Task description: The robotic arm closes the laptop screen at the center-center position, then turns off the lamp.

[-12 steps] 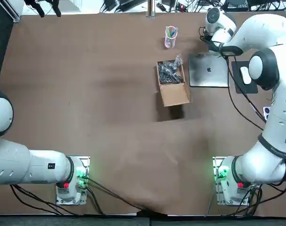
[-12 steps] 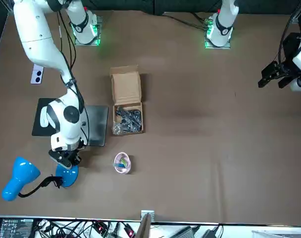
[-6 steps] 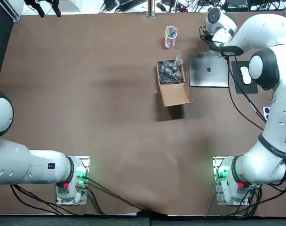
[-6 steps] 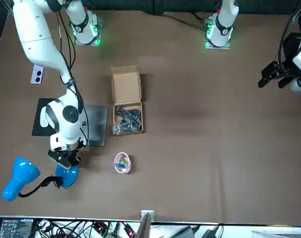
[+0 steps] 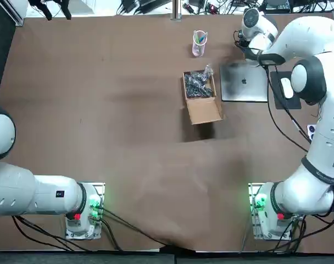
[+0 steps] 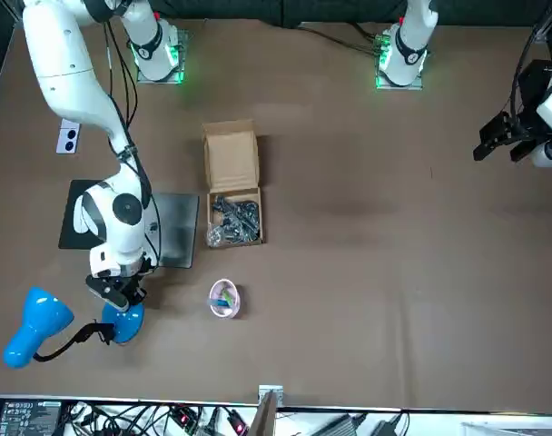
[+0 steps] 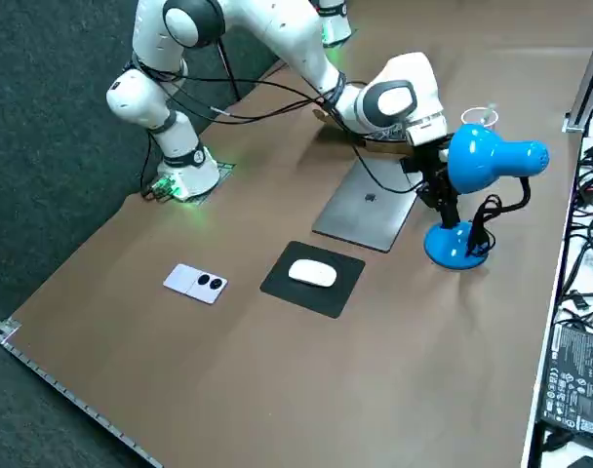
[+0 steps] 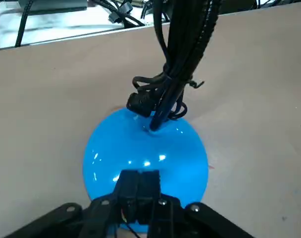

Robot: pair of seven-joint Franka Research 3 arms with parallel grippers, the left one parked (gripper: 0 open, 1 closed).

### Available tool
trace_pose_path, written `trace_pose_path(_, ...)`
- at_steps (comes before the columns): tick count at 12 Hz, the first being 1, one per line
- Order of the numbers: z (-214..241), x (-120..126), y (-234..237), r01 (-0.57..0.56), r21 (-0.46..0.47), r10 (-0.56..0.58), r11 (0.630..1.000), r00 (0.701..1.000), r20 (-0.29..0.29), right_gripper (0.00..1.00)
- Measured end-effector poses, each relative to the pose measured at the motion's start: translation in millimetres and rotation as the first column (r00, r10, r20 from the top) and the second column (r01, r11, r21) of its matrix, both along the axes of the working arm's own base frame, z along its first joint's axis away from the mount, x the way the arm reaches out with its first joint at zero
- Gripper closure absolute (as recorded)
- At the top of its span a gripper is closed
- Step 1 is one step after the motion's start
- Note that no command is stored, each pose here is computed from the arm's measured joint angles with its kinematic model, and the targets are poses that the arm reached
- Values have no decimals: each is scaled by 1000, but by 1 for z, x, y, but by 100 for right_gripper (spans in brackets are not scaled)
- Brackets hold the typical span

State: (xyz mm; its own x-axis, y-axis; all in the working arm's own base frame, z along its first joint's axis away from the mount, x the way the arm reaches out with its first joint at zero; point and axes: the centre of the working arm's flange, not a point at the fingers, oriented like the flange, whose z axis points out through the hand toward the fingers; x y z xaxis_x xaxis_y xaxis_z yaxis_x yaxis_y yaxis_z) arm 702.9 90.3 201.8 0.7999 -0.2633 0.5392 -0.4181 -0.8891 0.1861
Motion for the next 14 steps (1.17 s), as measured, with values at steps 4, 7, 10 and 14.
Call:
trace_pose_path(4,0,0,0,0,0,0,1000,1000,0,99)
trace_pose_path(7,0,1,-1,-4,5,4,1000,1000,6,99)
trace_pose_path(10,0,2,-5,-15,19,14,1000,1000,21,99)
trace_pose_path(14,0,2,-5,-19,22,18,1000,1000,23,99)
